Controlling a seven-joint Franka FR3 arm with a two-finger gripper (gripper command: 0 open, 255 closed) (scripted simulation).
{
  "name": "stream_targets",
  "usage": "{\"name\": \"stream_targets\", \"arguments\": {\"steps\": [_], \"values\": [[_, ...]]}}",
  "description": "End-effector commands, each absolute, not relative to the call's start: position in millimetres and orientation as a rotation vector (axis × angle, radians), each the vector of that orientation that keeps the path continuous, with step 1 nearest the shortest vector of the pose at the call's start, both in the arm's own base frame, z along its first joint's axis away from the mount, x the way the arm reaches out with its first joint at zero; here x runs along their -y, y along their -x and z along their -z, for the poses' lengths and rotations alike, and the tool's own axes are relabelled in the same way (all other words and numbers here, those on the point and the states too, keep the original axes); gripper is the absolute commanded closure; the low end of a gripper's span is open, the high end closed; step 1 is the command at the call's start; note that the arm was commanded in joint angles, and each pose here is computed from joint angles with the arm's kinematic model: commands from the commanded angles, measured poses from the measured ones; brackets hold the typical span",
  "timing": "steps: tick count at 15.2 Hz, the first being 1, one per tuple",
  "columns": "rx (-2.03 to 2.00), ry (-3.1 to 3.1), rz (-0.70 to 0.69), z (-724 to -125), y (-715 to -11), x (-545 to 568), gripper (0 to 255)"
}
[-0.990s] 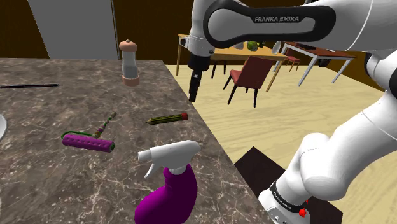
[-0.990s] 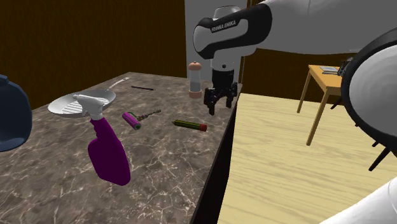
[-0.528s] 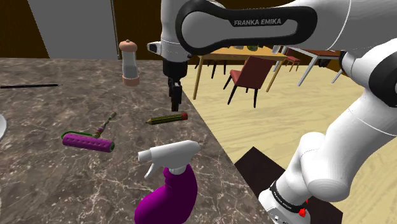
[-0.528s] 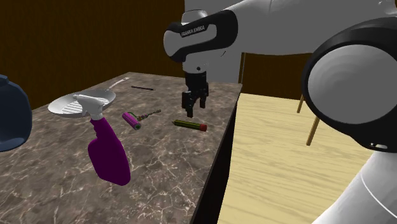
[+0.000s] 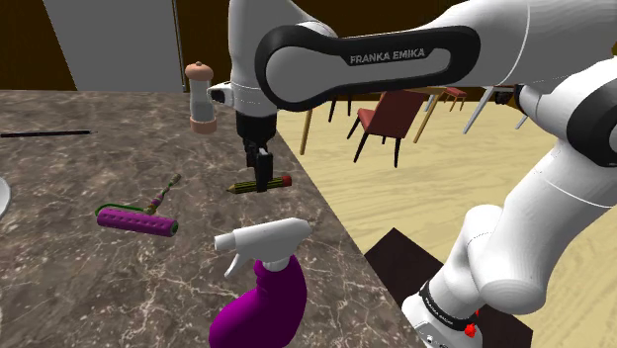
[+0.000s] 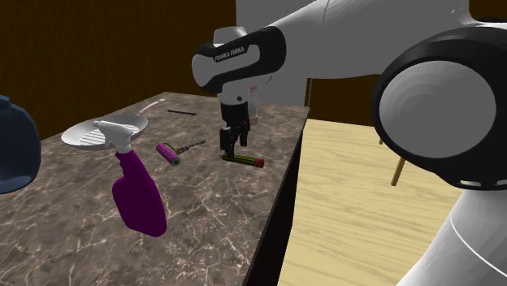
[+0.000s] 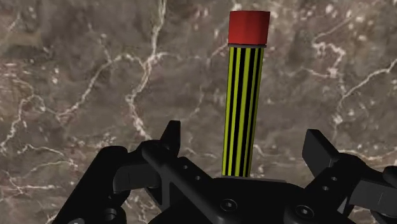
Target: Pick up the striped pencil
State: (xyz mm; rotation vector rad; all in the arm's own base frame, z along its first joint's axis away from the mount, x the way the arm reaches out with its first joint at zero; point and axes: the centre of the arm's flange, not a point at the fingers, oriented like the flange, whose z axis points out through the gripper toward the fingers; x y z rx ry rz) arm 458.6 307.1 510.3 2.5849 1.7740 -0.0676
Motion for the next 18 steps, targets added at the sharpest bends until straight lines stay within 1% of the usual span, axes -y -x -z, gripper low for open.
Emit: {"name": "stream_targets", "arguments": {"steps": [1, 4, 5, 14, 18], "values": [[-1.775, -2.584, 0.067, -500, -458, -308, 0], [-1.775, -2.584, 0.067, -492, -458, -308, 0], [-1.775, -2.584, 0.067, -492, -458, -307, 255], [-1.775, -2.584, 0.067, -492, -458, -308, 255], [-1.775, -2.584, 0.067, -513, -458, -308, 255]]}}
